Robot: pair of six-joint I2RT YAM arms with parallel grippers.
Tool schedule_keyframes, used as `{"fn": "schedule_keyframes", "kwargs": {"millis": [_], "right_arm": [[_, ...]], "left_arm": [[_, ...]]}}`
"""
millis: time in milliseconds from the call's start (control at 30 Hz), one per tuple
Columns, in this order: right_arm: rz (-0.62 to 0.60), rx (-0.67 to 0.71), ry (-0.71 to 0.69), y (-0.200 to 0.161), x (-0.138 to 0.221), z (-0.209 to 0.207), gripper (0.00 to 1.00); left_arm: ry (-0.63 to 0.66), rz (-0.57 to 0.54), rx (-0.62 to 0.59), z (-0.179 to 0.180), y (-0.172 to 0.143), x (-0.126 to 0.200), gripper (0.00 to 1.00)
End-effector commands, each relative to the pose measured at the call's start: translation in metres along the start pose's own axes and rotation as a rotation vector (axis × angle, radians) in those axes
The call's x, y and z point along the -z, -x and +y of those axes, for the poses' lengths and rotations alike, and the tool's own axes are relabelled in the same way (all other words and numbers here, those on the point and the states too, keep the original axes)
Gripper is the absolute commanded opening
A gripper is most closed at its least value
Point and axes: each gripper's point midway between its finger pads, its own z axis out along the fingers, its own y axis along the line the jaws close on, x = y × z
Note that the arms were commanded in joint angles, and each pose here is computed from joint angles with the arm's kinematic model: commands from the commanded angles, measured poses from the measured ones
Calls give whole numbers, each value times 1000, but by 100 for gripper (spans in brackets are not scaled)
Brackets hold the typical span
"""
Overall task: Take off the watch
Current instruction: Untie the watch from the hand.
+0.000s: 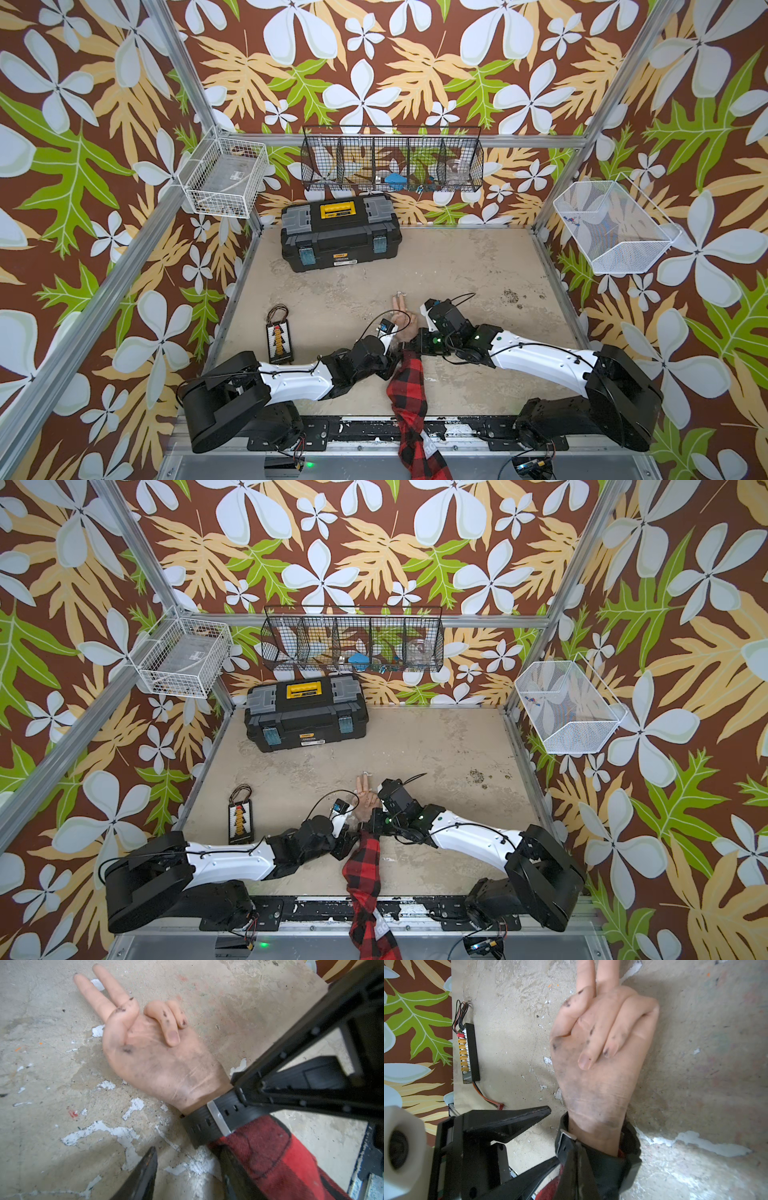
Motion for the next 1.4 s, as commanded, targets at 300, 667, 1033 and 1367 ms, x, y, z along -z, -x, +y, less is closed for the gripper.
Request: {"fn": "schedule_keyframes", "kwargs": {"millis": [300, 667, 1033, 1367], "right_arm": [[34, 0, 7, -9, -6, -4, 0], [62, 6, 0, -14, -12, -7, 0], [81, 12, -13, -18, -13, -10, 0], [90, 15, -24, -20, -11, -13, 0]], "left_arm": [[116, -61, 2, 14, 20, -9, 38], [50, -194, -22, 0, 46, -9, 36], [-41, -286, -47, -10, 45, -12, 42], [-10, -348, -33, -3, 49, -14, 25]]}}
